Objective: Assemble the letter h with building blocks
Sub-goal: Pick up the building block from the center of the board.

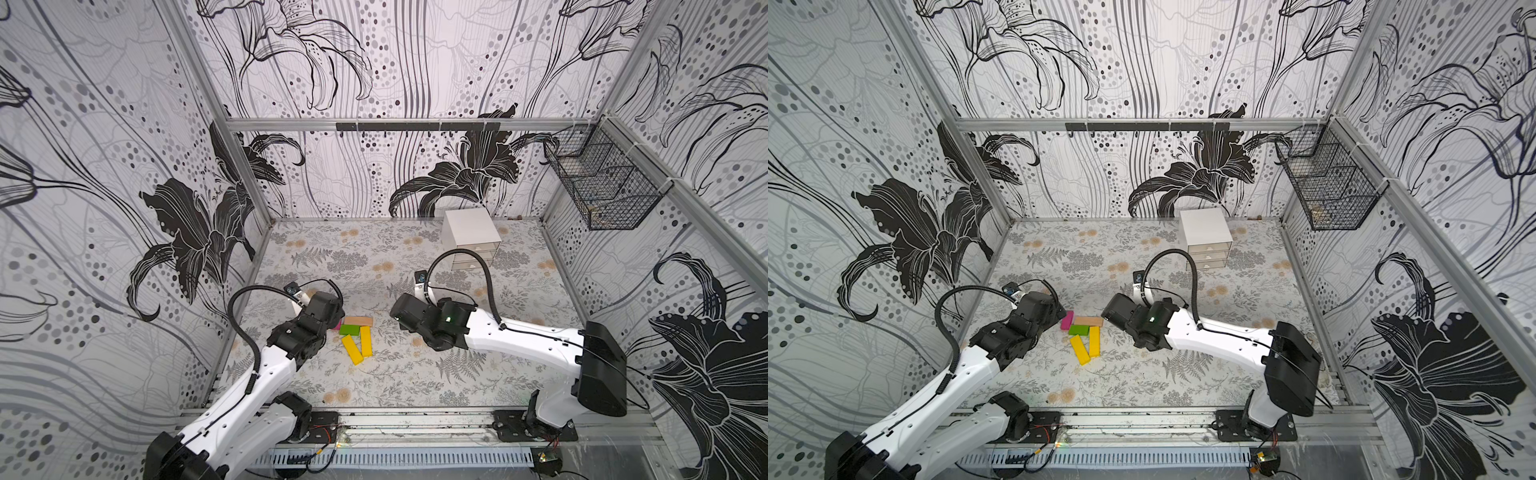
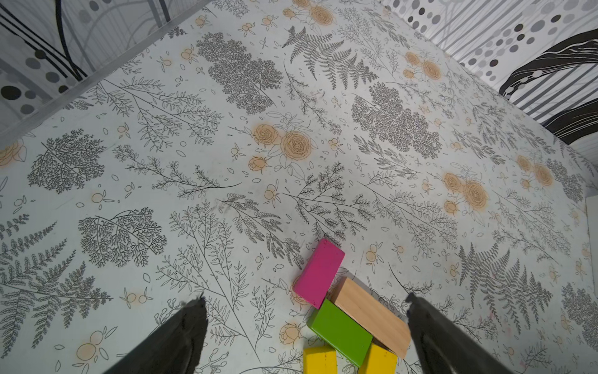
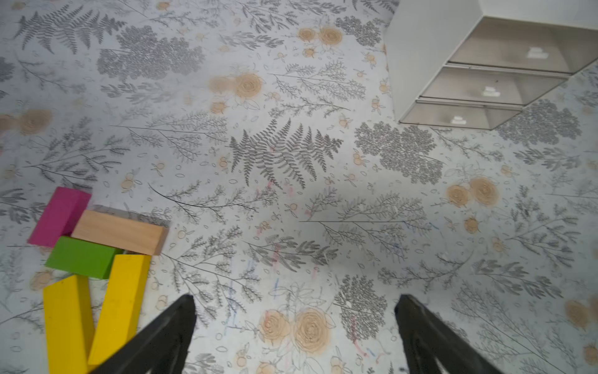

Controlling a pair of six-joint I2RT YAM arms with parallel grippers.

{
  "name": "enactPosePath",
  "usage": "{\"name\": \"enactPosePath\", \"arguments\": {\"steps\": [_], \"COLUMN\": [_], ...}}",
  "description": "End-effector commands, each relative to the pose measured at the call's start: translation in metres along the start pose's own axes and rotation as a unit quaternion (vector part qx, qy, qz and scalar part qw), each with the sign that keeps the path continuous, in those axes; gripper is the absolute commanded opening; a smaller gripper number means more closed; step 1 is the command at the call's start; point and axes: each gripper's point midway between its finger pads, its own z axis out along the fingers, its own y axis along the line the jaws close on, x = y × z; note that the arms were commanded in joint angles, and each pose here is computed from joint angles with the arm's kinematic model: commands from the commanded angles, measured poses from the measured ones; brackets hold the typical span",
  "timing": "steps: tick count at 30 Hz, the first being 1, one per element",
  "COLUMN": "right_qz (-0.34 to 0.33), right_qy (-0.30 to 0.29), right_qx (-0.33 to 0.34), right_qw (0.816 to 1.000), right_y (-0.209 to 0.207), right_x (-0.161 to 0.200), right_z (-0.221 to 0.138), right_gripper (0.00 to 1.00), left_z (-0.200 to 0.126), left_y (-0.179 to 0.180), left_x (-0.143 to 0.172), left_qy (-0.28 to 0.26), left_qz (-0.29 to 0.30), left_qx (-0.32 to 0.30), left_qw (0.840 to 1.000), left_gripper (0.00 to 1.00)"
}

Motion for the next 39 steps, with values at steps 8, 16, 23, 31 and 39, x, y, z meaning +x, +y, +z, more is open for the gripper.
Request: {"name": "enactPosePath", "arguments": {"steps": [8, 16, 23, 31, 39], "right_qz": [-0.049, -0.064, -0.059, -0.06, -0.058], "right_qy": [0.111, 0.16, 0.185, 0.195, 0.203], "right_qx": [-0.098, -0.107, -0.082, -0.065, -0.055], "right_qw": [0.988, 0.979, 0.978, 0.977, 0.976], "right_y": [0.117, 0.14, 0.14, 0.146, 0.146], "right_x": [0.05, 0.061, 0.081, 0.092, 0.099], "right_z": [0.029, 0.054, 0.071, 0.088, 0.097], "right_gripper": [0.88, 0.75, 0.77, 0.76, 0.63], "left_z": [0.003, 0.016, 0.015, 0.02, 0.028], "left_y": [0.053, 0.058, 0.06, 0.057, 0.057], "left_x": [0.017, 0.038, 0.046, 0.055, 0.064], "left_qy": [0.007, 0.069, 0.082, 0.096, 0.107], "left_qz": [-0.055, -0.094, -0.1, -0.1, -0.105], "left_qx": [-0.084, -0.062, -0.055, -0.042, -0.045], "left_qw": [0.995, 0.991, 0.99, 0.989, 0.988], "left_gripper": [0.93, 0.69, 0.63, 0.57, 0.45]}}
